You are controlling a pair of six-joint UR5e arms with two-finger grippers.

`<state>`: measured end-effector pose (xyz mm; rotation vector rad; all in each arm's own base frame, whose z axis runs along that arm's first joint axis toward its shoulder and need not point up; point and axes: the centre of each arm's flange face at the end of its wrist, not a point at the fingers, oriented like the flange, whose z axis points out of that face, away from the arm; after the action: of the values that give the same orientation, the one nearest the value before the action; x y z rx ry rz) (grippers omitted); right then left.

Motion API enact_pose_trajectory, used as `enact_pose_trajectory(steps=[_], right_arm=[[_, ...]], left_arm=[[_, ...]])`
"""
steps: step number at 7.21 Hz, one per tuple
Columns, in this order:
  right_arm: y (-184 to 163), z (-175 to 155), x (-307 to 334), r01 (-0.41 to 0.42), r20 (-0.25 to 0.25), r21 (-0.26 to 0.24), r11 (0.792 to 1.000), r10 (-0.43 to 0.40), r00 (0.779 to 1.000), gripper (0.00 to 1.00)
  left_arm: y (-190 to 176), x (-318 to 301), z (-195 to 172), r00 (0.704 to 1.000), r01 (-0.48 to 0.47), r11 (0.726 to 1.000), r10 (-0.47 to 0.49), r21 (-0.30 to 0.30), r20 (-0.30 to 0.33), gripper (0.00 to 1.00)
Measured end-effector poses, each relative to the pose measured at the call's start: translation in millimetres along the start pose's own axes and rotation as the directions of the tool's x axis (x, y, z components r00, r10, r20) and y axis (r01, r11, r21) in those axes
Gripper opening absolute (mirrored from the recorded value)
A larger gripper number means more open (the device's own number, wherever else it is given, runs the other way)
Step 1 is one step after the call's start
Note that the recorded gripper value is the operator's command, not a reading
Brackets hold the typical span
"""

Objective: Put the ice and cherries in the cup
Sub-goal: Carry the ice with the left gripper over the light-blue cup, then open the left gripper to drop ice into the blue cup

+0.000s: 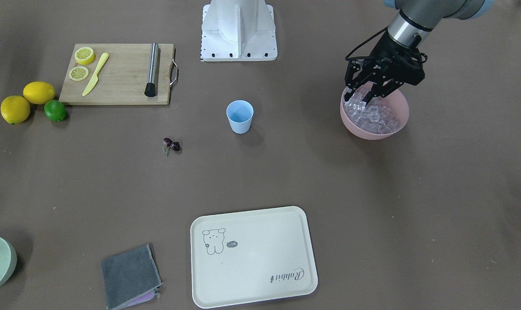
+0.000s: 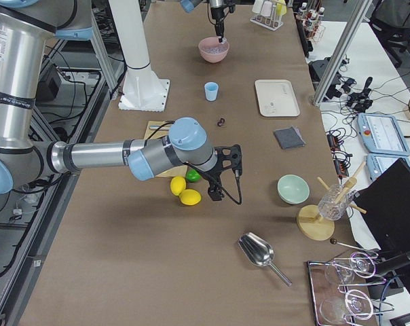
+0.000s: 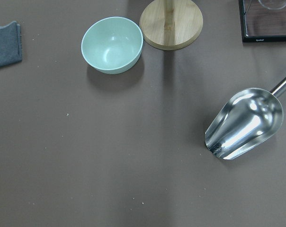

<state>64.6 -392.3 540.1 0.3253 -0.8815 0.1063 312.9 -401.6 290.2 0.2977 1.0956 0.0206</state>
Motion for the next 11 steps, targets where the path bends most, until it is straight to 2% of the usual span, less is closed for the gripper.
enact_pose_trajectory(steps=[3,6,8,11], right_arm=[[0.1,0.1,0.1,-0.001,0.001,-0.001,1.000,0.001,1.000,1.00],[0.7,0.8,1.1,-0.001,0.000,-0.003,1.000,0.001,1.000,1.00],[1.3,1.6,2.1,0.000,-0.002,-0.004,1.000,0.000,1.000,1.00],[4.0,6.3,4.2,0.000,-0.007,-0.016,1.000,0.000,1.000,1.00]], left_arm=[[-7.5,93.2,33.4,0.993,0.084,0.996,-0.080,0.044,-0.083,0.21],[20.9,188.5,78.1,0.982,0.155,0.980,-0.139,0.126,-0.129,0.19],[42.8,216.0,97.1,0.981,0.164,0.971,-0.143,0.174,-0.129,0.19],[52.5,222.4,103.9,0.984,0.154,0.969,-0.132,0.192,-0.122,0.20]])
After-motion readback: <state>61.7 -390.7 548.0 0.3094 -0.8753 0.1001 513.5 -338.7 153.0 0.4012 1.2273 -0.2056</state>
